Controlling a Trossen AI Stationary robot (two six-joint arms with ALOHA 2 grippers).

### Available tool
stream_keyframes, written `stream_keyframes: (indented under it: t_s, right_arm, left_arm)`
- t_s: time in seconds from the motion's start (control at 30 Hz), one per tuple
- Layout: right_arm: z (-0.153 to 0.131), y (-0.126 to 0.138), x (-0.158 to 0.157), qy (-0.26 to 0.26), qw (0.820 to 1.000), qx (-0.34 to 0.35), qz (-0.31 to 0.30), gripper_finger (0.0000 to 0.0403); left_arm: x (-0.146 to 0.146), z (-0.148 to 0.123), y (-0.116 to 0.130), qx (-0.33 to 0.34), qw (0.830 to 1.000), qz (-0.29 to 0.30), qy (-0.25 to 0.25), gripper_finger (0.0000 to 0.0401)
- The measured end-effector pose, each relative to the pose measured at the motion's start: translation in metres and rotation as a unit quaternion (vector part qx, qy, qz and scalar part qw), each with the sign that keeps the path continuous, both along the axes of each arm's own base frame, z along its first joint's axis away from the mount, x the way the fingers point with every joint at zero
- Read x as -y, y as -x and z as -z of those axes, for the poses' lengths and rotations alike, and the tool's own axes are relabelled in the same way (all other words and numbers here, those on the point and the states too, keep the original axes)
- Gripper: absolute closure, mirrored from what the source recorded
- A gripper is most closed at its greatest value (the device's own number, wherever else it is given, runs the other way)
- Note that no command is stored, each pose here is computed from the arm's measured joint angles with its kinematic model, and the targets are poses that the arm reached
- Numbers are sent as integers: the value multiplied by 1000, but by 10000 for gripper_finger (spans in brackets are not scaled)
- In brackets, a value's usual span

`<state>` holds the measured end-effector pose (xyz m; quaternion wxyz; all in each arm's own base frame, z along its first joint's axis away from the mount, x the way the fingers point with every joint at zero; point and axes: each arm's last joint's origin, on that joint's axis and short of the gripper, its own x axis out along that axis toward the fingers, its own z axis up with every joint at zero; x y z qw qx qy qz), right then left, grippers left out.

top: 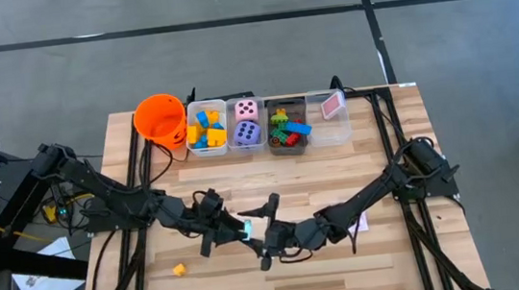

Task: Pick & Place Toys
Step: Put the light blue game piece into the black bin

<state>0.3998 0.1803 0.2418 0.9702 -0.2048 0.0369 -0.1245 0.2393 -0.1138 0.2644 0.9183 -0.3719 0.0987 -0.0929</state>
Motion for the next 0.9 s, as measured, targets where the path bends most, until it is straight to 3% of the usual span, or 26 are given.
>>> stream_keyframes:
  t_s: [0.23, 0.73, 0.9]
  right_arm:
    - [1, 1, -2, 1, 1000, -2, -2, 121]
    - [1, 1, -1, 1, 1000, -1, -1, 122]
    - [1, 1, -2, 1, 1000, -2, -2, 141]
  left_arm:
    - [0, 6, 1, -32, 999, -2, 2, 261]
    - [0, 6, 1, -33, 999, -1, 4, 261]
    - [0, 6, 1, -32, 999, -2, 4, 261]
